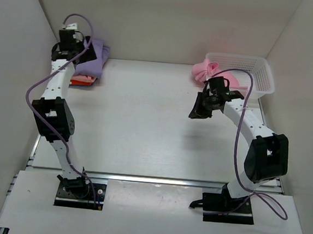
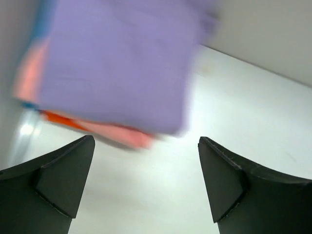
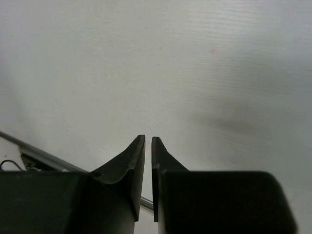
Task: Fold and stack the t-shirts
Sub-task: Put the neatly folded tshirt into the corner of the board with the left arm
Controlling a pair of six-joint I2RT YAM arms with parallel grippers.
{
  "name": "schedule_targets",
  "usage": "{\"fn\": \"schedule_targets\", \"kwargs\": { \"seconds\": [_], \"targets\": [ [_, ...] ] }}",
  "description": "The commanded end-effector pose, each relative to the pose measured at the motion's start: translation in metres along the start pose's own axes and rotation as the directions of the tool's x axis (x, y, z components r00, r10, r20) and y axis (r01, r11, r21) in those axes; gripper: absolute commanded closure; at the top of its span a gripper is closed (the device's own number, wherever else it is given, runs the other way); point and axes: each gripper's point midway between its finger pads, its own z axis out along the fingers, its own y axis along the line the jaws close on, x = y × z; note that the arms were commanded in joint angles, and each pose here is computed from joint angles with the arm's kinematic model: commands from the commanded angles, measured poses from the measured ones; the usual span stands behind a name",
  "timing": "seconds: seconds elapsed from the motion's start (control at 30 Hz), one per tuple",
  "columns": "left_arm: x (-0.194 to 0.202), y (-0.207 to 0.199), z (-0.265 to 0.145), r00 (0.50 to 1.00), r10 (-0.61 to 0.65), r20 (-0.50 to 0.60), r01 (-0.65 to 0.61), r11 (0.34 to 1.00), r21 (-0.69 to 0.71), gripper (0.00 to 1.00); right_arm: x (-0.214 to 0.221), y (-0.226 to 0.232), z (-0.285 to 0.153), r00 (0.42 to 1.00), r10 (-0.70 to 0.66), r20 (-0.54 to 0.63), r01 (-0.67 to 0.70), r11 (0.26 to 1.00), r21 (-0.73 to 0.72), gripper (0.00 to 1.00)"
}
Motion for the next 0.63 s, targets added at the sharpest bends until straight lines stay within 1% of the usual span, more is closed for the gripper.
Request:
{"fn": "schedule_targets", "kwargs": {
  "seconds": [0.0, 0.03, 0.07, 0.1, 0.13, 0.17, 0.2, 0.23, 0.27, 0.3, 0.33, 0.37, 0.4, 0.43, 0.47, 0.53, 0.57, 0.6],
  "targets": [
    [0.029, -0.084, -0.047, 0.993, 0.031, -0.114, 0.001, 0.963, 0.269, 0.01, -0.018, -0.034, -0.022, 0.999, -0.037, 0.008, 0.035, 0.987, 0.155, 0.9],
    [0.051, -0.091, -0.049, 0.982, 0.029, -0.185, 0.031, 0.95, 0.311, 0.01, -0.021, -0.044, -0.024, 1.0, -0.027, 0.001, 0.026, 0.983, 0.182, 0.9],
    [0.076, -0.099, -0.053, 0.962, 0.018, -0.273, 0.089, 0.922, 0.376, 0.01, -0.025, -0.049, -0.031, 0.999, -0.038, 0.008, 0.035, 0.976, 0.213, 0.9],
    [0.089, -0.106, -0.061, 0.943, 0.0, -0.334, 0.147, 0.899, 0.413, 0.02, -0.028, -0.05, -0.037, 0.999, -0.047, 0.026, 0.04, 0.972, 0.232, 0.9],
    [0.103, -0.105, -0.069, 0.928, -0.006, -0.373, 0.169, 0.897, 0.407, 0.01, -0.028, -0.052, -0.041, 0.997, -0.067, 0.042, 0.054, 0.968, 0.245, 0.9],
    [0.131, -0.102, -0.072, 0.9, 0.013, -0.437, 0.176, 0.904, 0.39, 0.02, -0.029, -0.052, -0.045, 0.995, -0.078, 0.056, 0.062, 0.969, 0.241, 0.9],
    [0.135, -0.1, -0.081, 0.904, 0.038, -0.425, 0.139, 0.915, 0.378, 0.01, -0.027, -0.052, -0.047, 0.995, -0.081, 0.066, 0.063, 0.97, 0.234, 0.91],
    [0.156, -0.096, -0.084, 0.895, 0.062, -0.442, 0.107, 0.932, 0.348, 0.01, -0.023, -0.051, -0.045, 0.995, -0.079, 0.062, 0.063, 0.972, 0.226, 0.92],
    [0.167, -0.095, -0.097, 0.9, 0.093, -0.426, 0.071, 0.933, 0.353, 0.01, -0.026, -0.054, -0.05, 0.993, -0.086, 0.076, 0.066, 0.971, 0.229, 0.92],
    [0.179, -0.087, -0.104, 0.909, 0.103, -0.404, 0.043, 0.941, 0.336, 0.01, -0.022, -0.052, -0.048, 0.994, -0.094, 0.06, 0.078, 0.97, 0.231, 0.92],
    [0.181, -0.094, -0.119, 0.92, 0.135, -0.369, 0.004, 0.936, 0.351, 0.02, -0.02, -0.056, -0.049, 0.994, -0.094, 0.053, 0.078, 0.966, 0.248, 0.93],
    [0.195, -0.096, -0.123, 0.919, 0.161, -0.359, -0.022, 0.931, 0.364, 0.01, -0.018, -0.055, -0.047, 0.994, -0.097, 0.043, 0.084, 0.965, 0.25, 0.93],
    [0.201, -0.098, -0.136, 0.924, 0.194, -0.33, -0.057, 0.923, 0.381, 0.01, -0.021, -0.055, -0.049, 0.993, -0.113, 0.045, 0.098, 0.961, 0.259, 0.93],
    [0.199, -0.096, -0.141, 0.931, 0.218, -0.292, -0.102, 0.926, 0.364, 0.01, -0.02, -0.054, -0.048, 0.992, -0.118, 0.041, 0.103, 0.957, 0.27, 0.93],
    [0.214, -0.094, -0.147, 0.921, 0.242, -0.305, -0.129, 0.928, 0.349, 0.02, -0.018, -0.054, -0.047, 0.992, -0.125, 0.034, 0.111, 0.956, 0.273, 0.92],
    [0.241, -0.092, -0.156, 0.883, 0.318, -0.344, -0.187, 0.912, 0.365, 0.01, -0.014, -0.051, -0.043, 0.991, -0.131, 0.024, 0.12, 0.956, 0.269, 0.93],
    [0.248, -0.09, -0.157, 0.871, 0.336, -0.359, -0.205, 0.911, 0.357, 0.02, -0.013, -0.049, -0.042, 0.991, -0.135, 0.019, 0.125, 0.956, 0.266, 0.93],
    [0.261, -0.083, -0.159, 0.852, 0.338, -0.4, -0.203, 0.917, 0.344, 0.01, -0.014, -0.046, -0.042, 0.991, -0.13, 0.028, 0.118, 0.957, 0.265, 0.93]
  ]
}}
